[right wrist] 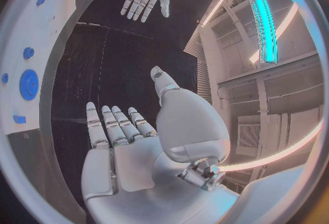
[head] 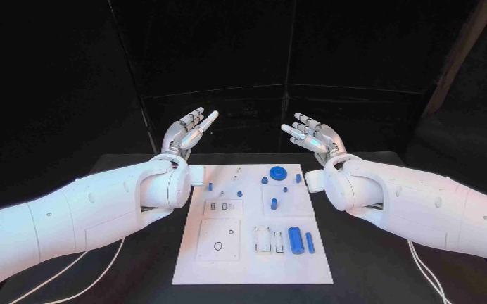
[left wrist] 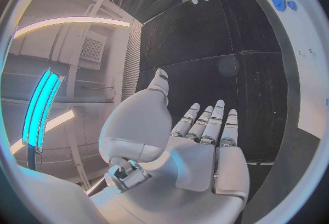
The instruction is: Assemble the parts on the task board
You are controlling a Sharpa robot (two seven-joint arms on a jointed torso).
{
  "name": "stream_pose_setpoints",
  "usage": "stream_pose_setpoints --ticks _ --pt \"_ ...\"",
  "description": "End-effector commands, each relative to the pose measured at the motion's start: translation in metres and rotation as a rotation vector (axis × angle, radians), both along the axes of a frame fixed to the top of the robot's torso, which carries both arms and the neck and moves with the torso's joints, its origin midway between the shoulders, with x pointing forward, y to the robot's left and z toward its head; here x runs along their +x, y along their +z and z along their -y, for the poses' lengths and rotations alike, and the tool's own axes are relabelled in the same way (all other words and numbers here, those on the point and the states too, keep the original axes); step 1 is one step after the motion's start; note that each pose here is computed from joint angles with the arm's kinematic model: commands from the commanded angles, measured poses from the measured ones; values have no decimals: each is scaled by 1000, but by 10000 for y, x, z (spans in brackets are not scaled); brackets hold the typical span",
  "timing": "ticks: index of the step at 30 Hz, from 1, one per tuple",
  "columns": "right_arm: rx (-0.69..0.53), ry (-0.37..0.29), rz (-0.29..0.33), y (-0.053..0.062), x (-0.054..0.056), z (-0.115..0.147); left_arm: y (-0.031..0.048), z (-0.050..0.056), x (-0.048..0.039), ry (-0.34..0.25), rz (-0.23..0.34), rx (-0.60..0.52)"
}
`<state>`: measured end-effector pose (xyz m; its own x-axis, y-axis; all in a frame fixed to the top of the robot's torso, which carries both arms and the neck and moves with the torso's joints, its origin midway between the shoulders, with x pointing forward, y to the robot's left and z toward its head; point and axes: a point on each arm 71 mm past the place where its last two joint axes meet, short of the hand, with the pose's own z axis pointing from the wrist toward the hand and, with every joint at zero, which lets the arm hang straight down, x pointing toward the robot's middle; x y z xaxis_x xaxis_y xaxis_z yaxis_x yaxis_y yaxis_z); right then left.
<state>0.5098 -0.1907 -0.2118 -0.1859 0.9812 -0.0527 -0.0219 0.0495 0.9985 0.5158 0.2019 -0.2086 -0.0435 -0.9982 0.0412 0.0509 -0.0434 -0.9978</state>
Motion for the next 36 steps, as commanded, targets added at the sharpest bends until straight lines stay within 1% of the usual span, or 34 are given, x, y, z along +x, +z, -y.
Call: stream_pose_setpoints --ticks 1,4,8,9,12,18,21,24,28,33,36 --pt "-46 195 -23 8 35 -116 37 30 10 -46 35 -69" --pt "-65 229 -27 24 78 -126 37 30 10 -46 35 -69" --pt "-75 247 -29 32 99 -131 37 30 10 -46 35 -69" --pt "-269 160 140 86 192 109 39 -38 38 -52 48 -76" --pt "-342 157 180 94 207 146 58 -73 27 -43 63 -73" --pt "-456 164 229 111 203 204 106 -125 -11 -46 81 -79" --pt "-545 181 277 171 191 197 127 -156 -43 -58 80 -87" --pt "-632 207 316 264 190 176 143 -180 -80 -74 76 -97" --pt "-727 249 338 372 201 150 159 -175 -141 -119 62 -124" --pt "-842 300 342 471 215 106 192 -104 -244 -191 50 -161" --pt "-911 327 342 510 224 67 200 -59 -286 -214 38 -171"
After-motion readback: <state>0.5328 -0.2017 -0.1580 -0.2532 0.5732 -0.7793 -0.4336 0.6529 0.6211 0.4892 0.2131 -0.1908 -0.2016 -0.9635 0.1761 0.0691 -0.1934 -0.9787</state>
